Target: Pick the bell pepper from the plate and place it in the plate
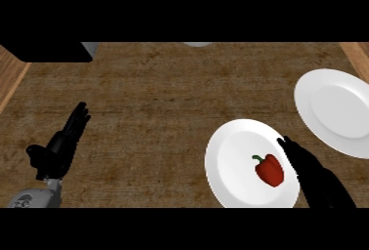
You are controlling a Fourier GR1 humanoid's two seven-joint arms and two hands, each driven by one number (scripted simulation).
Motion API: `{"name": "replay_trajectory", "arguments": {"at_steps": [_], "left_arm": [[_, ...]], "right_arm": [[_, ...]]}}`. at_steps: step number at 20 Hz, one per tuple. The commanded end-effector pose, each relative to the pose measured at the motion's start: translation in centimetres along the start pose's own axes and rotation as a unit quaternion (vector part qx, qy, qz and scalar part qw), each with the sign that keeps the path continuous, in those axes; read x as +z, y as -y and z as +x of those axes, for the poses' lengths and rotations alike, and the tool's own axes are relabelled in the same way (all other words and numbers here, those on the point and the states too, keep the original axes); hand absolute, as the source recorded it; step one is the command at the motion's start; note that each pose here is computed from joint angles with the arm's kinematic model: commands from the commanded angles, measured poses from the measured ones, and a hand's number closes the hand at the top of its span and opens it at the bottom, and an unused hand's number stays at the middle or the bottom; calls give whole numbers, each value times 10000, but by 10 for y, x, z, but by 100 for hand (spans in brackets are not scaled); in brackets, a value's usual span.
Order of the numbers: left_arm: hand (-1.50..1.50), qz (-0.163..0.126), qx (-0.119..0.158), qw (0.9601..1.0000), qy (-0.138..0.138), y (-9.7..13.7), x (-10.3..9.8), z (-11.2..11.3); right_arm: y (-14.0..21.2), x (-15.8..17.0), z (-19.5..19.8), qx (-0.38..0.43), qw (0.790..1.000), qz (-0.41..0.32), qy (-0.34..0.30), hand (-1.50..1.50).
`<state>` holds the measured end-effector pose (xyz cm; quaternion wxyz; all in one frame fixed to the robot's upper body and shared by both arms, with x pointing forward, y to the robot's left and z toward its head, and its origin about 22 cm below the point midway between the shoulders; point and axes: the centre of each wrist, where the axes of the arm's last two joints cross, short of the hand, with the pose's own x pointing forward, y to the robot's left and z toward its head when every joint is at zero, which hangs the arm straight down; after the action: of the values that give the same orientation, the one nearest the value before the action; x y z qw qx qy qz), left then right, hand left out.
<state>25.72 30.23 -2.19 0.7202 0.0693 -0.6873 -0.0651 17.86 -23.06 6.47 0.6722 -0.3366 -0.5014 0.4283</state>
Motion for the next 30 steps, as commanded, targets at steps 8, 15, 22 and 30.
{"name": "replay_trajectory", "arguments": {"at_steps": [8, 15, 22, 30], "left_arm": [[0, 50, 20, 10000, -36, 15, -8, 1], [0, 70, 12, 9999, 80, -1, -12, 24], [0, -83, -52, 9999, 35, 6, 11, 0], [0, 30, -2, 10000, -12, 5, 8, 3]], "right_arm": [[-21, -39, -1, 216, 9989, 310, -294, -150], [-40, -43, -22, 554, 9966, 321, -510, -150], [-62, -75, -34, 492, 9953, 818, -182, 150], [-80, -81, -14, 515, 9966, 606, 223, 150]]}}
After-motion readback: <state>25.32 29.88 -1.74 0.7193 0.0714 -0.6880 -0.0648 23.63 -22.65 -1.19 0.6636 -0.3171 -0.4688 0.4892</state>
